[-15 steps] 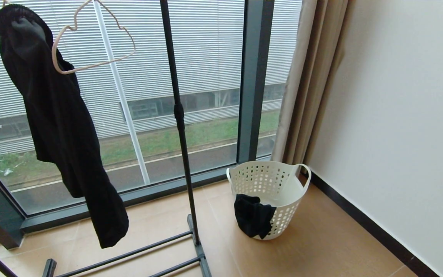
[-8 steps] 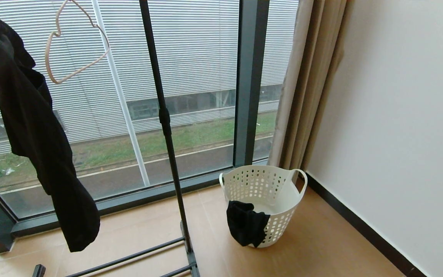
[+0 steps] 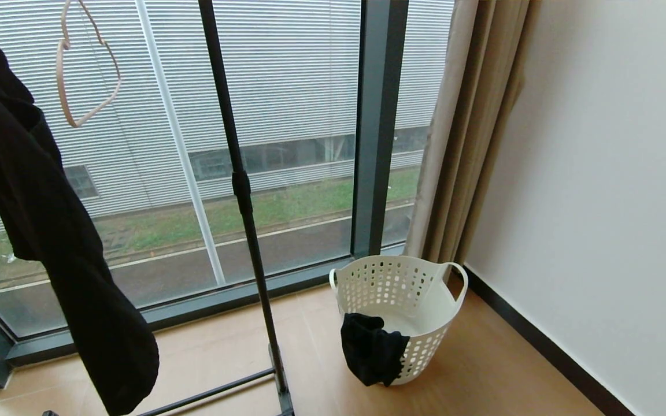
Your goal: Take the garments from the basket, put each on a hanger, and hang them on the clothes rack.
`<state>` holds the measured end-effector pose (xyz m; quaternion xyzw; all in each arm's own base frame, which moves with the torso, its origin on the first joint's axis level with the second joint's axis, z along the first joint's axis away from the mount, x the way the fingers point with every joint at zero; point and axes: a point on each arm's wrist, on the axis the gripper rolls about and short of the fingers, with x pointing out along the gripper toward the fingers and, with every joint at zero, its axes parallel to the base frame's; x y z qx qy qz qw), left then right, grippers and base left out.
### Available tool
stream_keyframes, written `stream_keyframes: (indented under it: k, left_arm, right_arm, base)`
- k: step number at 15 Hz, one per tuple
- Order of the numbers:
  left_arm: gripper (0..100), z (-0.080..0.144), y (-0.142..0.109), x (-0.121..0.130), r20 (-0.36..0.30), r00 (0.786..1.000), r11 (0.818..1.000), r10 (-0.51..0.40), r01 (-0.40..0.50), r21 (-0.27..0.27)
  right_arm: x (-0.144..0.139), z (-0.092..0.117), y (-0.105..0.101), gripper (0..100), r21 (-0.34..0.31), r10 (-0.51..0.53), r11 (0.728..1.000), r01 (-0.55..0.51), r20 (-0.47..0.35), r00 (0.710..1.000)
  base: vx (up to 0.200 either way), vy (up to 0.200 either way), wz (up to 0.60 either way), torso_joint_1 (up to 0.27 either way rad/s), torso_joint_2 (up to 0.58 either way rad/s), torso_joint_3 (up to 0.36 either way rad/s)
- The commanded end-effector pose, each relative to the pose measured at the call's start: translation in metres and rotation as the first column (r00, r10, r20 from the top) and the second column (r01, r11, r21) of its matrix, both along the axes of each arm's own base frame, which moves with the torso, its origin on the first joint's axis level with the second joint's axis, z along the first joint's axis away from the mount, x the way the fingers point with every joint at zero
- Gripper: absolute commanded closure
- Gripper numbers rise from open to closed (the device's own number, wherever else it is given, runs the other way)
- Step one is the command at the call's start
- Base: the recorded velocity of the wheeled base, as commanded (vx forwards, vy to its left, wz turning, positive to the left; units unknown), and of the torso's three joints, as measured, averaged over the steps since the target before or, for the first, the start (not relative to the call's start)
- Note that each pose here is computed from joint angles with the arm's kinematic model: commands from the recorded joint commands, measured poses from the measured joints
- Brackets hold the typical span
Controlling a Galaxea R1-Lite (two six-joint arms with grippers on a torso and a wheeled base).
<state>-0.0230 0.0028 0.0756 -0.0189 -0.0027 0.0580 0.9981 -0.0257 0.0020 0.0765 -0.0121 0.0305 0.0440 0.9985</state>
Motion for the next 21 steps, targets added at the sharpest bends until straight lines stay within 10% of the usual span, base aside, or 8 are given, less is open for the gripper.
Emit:
stream_keyframes:
  k: [1,21]
  left_arm:
    - [0,0.0001,0.0,0.0001,0.0,1.0,1.0,0.0,0.0,-0.001]
    - [0,0.0001,0.0,0.0001,-0.001,1.0,1.0,-0.001,0.001,0.004]
  right_arm:
    - [0.0001,0.0,0.0,0,-0.001,0.0,1.0,0.0,-0.001,1.0]
    - [0.0001,0.0,0.0,0,0.002,0.0,1.0,0.0,-0.001,1.0]
  base:
    - [0.0,0.0,0.0,0.0,0.0,0.0]
    - [0.0,0.0,0.0,0.001,0.0,-0.055]
